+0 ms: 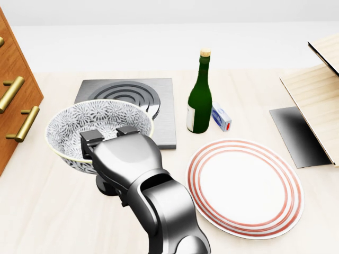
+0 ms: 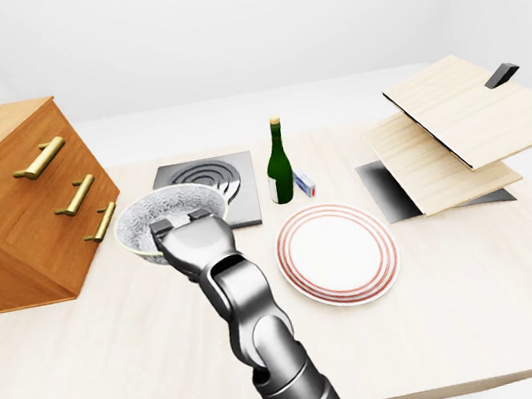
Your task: Pick up the akita bowl and put it on the plate.
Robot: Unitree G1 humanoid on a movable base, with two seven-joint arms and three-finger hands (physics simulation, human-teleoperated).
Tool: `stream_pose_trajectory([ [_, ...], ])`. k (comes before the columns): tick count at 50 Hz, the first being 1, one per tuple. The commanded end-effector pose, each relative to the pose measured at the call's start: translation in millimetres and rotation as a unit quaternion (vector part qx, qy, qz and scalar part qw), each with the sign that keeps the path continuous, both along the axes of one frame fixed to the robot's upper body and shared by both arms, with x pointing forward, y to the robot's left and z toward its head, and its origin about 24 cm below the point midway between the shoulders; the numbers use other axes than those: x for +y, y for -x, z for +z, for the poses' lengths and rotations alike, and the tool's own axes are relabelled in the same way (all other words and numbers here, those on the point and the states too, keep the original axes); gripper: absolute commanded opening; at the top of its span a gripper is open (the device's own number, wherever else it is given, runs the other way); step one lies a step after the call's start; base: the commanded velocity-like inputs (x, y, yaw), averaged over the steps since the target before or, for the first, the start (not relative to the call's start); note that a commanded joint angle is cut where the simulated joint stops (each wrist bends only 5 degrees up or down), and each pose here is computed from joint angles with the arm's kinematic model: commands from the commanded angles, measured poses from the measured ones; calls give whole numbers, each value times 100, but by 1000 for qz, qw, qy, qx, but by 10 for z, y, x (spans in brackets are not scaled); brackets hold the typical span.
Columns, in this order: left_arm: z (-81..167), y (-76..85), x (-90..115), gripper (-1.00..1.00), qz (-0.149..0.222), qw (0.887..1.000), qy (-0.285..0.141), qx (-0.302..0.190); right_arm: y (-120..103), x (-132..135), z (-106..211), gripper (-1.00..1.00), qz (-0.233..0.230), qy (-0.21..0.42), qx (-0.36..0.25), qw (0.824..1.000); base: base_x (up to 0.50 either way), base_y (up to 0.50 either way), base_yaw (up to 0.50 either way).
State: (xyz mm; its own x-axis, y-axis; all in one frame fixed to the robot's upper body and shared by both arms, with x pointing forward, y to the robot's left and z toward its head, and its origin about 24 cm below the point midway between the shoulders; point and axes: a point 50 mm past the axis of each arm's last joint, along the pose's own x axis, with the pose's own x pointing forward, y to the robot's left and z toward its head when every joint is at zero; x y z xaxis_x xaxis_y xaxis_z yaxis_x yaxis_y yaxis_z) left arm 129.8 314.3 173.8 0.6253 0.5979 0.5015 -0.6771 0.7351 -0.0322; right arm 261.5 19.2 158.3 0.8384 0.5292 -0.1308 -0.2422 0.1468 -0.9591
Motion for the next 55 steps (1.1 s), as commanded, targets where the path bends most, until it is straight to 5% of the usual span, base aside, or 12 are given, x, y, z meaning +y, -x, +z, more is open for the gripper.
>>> stream_pose_trajectory([
  [1,-15,-2,4,100,1,1000,2,3,-10,-89,2,-100,-18,7,-8,1000,0,0,0],
  [55,-3,25,0,100,4,1000,0,1,-2,-587,-144,-100,-70,4,1,998,0,0,0],
])
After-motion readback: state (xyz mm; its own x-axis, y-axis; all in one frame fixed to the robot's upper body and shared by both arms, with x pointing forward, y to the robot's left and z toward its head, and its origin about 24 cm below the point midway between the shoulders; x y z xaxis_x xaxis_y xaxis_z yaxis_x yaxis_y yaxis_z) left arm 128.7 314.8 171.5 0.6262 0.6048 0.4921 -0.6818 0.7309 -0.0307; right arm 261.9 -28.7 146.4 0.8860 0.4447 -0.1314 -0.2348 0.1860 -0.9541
